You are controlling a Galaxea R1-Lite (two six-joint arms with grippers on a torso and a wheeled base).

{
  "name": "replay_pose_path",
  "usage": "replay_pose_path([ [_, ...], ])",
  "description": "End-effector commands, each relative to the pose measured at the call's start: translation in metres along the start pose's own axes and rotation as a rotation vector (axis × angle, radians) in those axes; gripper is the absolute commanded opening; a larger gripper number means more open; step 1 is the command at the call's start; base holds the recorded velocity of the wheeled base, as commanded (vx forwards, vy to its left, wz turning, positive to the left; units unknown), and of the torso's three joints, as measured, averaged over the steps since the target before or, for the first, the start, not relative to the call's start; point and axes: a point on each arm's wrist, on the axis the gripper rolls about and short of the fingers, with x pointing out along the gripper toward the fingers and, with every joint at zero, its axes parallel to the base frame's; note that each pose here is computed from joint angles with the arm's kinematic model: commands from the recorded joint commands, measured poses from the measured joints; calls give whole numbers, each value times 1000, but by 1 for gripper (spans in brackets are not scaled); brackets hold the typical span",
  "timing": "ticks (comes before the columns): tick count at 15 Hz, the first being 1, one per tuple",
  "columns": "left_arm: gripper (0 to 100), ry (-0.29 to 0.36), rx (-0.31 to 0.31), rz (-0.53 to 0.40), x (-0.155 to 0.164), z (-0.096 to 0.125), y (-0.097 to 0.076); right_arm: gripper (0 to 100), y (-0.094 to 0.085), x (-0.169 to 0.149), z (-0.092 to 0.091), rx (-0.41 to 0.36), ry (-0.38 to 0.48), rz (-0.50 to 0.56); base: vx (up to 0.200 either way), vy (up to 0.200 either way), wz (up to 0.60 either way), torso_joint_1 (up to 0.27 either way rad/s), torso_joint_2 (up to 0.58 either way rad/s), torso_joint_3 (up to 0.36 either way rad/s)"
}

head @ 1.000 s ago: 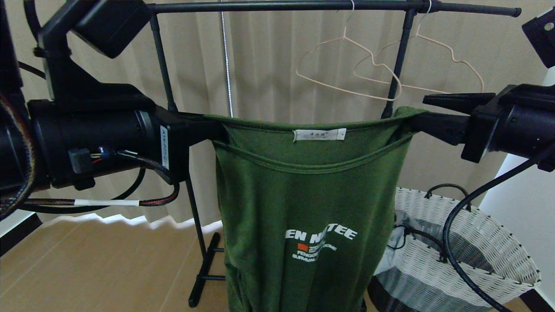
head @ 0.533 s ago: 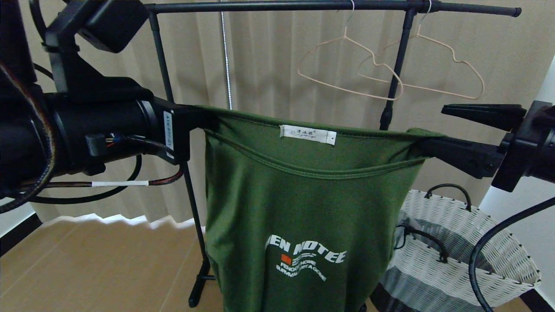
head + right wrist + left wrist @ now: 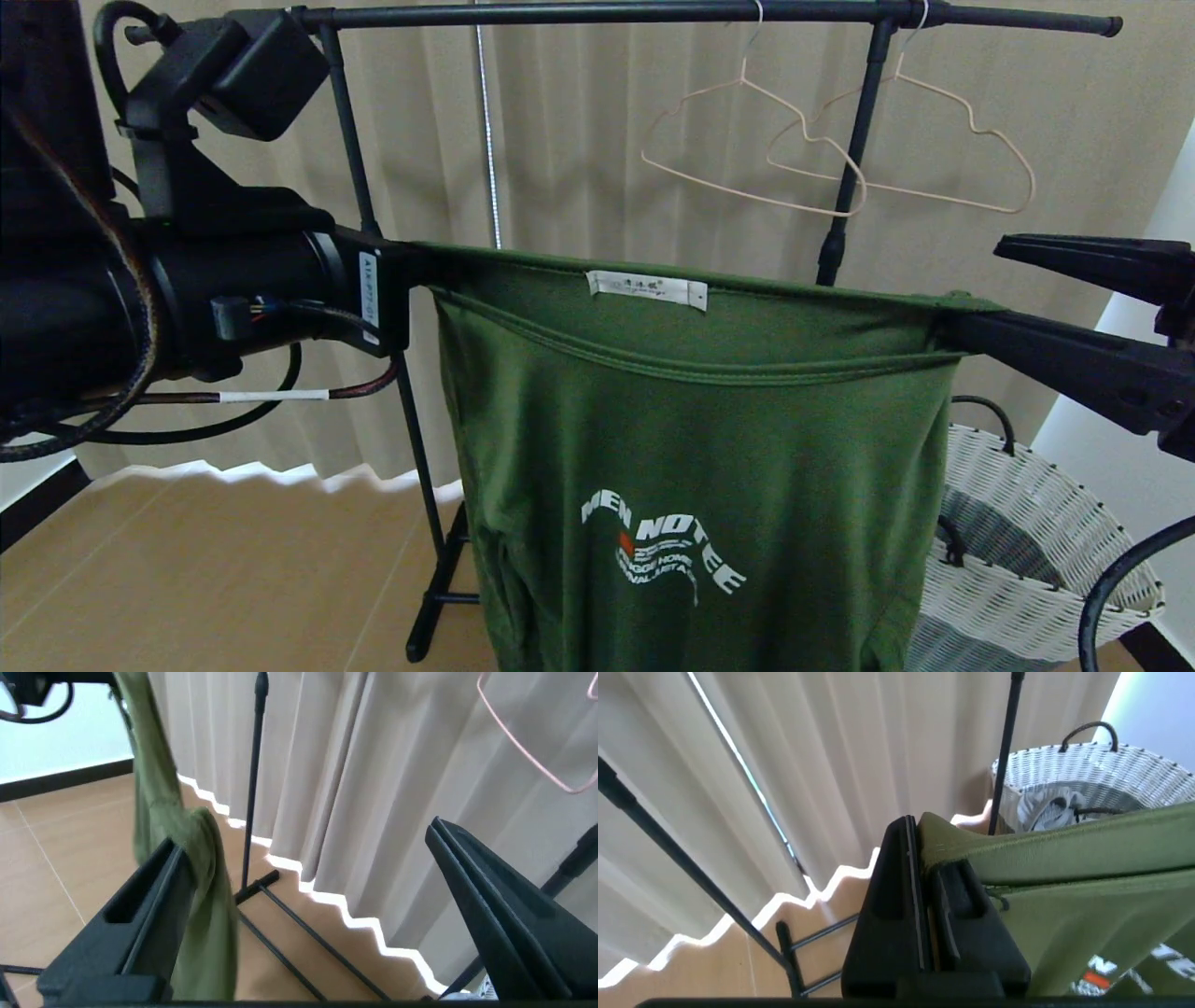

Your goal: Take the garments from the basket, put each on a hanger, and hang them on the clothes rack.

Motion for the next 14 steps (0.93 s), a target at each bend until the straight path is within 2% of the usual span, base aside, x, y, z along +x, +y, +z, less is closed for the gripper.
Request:
replay_pose_path([
  [1, 0, 10, 2, 2, 1, -3, 0, 100, 2, -10, 1, -4, -20, -1, 0, 0, 0, 0, 0, 0],
  [8, 0, 45, 7, 0, 1, -15, 0, 100, 4, -13, -10, 0, 13, 39, 0, 0, 0, 0, 0, 0],
  [9, 0, 43, 6, 6, -3, -16, 1, 100, -1, -12, -14, -7, 34, 2, 0, 0, 0, 0, 0, 0],
  [11, 0, 39, 7, 8, -20, -22, 3, 100, -16, -17, -23, -81, 71, -100, 0, 0, 0, 0, 0, 0],
  [12, 0, 41, 25, 15, -37, -32, 6, 100, -25, -21, -32, -132, 105, -169, 0, 0, 0, 0, 0, 0],
  [14, 0, 42, 57, 29, -55, -43, 10, 100, -35, -27, -40, -146, 139, -252, 0, 0, 0, 0, 0, 0],
])
